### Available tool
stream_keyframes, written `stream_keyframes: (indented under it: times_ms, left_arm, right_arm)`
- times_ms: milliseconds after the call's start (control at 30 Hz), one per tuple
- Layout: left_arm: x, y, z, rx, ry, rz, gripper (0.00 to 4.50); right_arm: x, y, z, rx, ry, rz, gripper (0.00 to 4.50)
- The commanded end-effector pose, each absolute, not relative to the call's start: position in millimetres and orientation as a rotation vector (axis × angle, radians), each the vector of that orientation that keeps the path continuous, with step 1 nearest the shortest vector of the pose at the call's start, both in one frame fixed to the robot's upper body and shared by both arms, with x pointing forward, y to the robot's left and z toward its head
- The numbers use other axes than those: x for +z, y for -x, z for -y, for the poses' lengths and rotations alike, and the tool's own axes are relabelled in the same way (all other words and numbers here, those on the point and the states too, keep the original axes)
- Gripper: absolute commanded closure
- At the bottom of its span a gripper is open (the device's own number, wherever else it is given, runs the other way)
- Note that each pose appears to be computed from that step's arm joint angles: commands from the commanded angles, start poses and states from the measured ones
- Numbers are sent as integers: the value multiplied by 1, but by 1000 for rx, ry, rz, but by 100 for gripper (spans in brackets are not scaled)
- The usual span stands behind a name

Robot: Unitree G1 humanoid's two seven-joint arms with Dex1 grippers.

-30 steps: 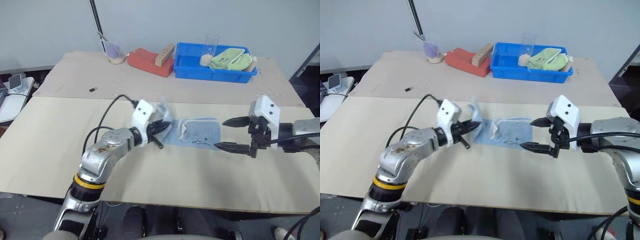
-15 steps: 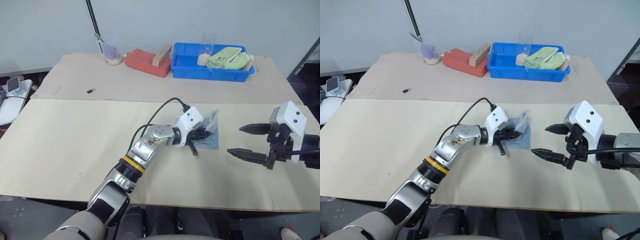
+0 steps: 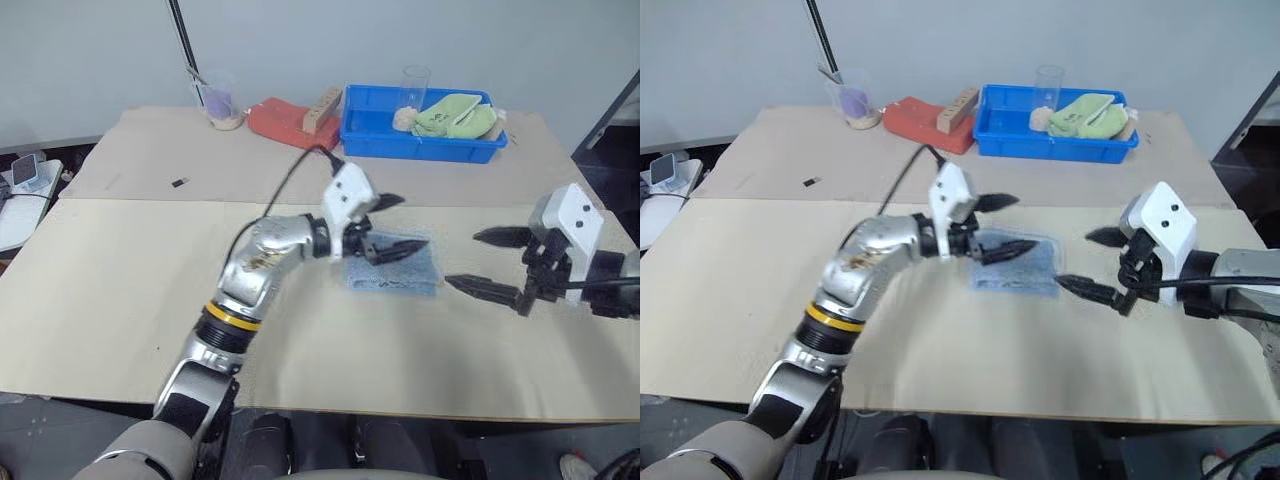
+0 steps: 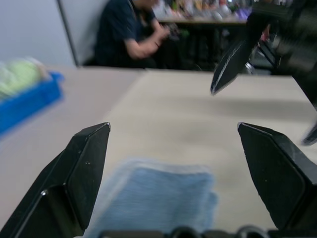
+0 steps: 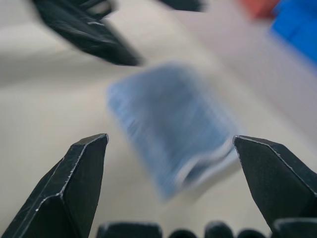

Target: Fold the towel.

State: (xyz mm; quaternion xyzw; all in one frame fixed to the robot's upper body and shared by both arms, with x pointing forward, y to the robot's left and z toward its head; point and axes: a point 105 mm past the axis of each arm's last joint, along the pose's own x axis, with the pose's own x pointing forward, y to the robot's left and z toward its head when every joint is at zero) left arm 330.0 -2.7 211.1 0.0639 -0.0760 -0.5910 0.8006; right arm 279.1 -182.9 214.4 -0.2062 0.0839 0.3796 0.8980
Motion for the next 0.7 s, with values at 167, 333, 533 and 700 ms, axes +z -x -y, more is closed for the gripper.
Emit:
stream_keyframes:
  times_ms: [167, 333, 533, 700]
  left_arm:
    - [169, -337, 7, -1208, -189, 92, 328]
    - [127, -353, 19, -1121, -186, -3, 450]
    - [80, -364, 15, -1044, -260, -126, 450]
    - [73, -367, 5, -1016, -284, -145, 450]
  right_arm:
    - [186, -324, 158, 678, 426, -82, 151]
    - [149, -341, 151, 598, 399, -115, 323]
    - [109, -347, 185, 431, 408, -195, 447]
    - [110, -336, 220, 326, 399, -211, 447]
